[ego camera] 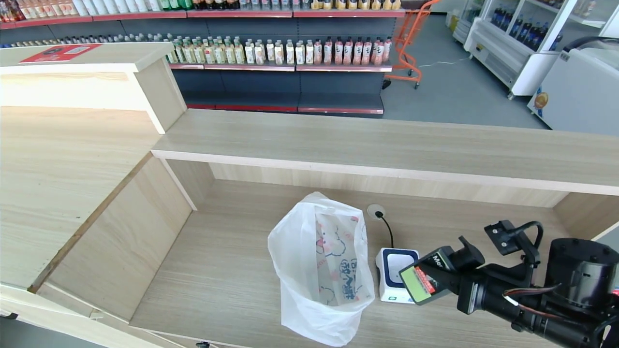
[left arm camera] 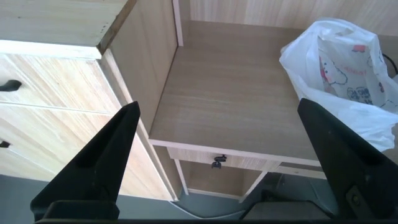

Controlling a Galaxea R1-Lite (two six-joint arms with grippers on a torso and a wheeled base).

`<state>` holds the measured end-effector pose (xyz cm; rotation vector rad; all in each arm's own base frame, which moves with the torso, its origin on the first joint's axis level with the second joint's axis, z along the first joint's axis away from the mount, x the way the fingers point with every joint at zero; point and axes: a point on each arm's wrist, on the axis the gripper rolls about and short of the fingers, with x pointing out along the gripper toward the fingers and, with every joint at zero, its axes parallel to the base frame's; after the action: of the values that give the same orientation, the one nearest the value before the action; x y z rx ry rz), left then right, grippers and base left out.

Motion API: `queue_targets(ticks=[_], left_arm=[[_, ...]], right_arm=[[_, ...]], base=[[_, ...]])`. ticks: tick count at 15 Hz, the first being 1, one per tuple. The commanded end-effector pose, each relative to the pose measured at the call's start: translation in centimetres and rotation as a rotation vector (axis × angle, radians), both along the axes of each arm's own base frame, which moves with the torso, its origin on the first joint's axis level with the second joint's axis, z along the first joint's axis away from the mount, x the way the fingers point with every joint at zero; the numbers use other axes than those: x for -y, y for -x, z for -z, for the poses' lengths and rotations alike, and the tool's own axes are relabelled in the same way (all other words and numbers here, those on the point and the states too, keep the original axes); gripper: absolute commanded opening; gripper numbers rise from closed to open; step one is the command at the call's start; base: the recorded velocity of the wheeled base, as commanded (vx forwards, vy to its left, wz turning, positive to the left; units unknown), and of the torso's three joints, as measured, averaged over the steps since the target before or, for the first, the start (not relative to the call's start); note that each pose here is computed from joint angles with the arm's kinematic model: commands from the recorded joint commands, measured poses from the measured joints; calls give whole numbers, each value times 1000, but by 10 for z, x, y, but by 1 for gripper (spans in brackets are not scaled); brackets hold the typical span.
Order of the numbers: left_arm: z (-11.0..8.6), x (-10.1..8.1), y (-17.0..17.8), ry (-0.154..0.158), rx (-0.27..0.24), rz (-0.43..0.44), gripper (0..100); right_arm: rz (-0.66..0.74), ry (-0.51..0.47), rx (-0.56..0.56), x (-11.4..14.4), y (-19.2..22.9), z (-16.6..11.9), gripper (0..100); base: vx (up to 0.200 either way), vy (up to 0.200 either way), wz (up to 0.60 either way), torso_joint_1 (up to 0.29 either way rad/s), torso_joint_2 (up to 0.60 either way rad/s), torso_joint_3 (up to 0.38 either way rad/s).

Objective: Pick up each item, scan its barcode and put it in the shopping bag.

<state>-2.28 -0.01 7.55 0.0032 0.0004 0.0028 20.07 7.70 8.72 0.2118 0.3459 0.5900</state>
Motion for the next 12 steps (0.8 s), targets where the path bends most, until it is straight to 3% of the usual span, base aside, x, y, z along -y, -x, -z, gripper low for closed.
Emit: queue_targets(ticks=[1,6,8,9,12], left_arm=[[0,0,0,0,0,-2,100],[0,0,0,0,0,-2,100],[0,0,0,0,0,-2,100],[0,0,0,0,0,-2,100],[0,0,0,0,0,0,100]], right_arm=[[-6,-5,-30,-7,0,3,0],[-36,63,-77,-42,-17,29,0],[-20,145,-3,-51,-37,43,0],[-20,135,60,-60,-52,57,0],[-92,184,108,-85,-62,68,0]], base=[[0,0,0,56,7,-7],[0,0,0,0,0,0],[0,0,0,0,0,0],[0,0,0,0,0,0],[0,0,0,0,0,0]])
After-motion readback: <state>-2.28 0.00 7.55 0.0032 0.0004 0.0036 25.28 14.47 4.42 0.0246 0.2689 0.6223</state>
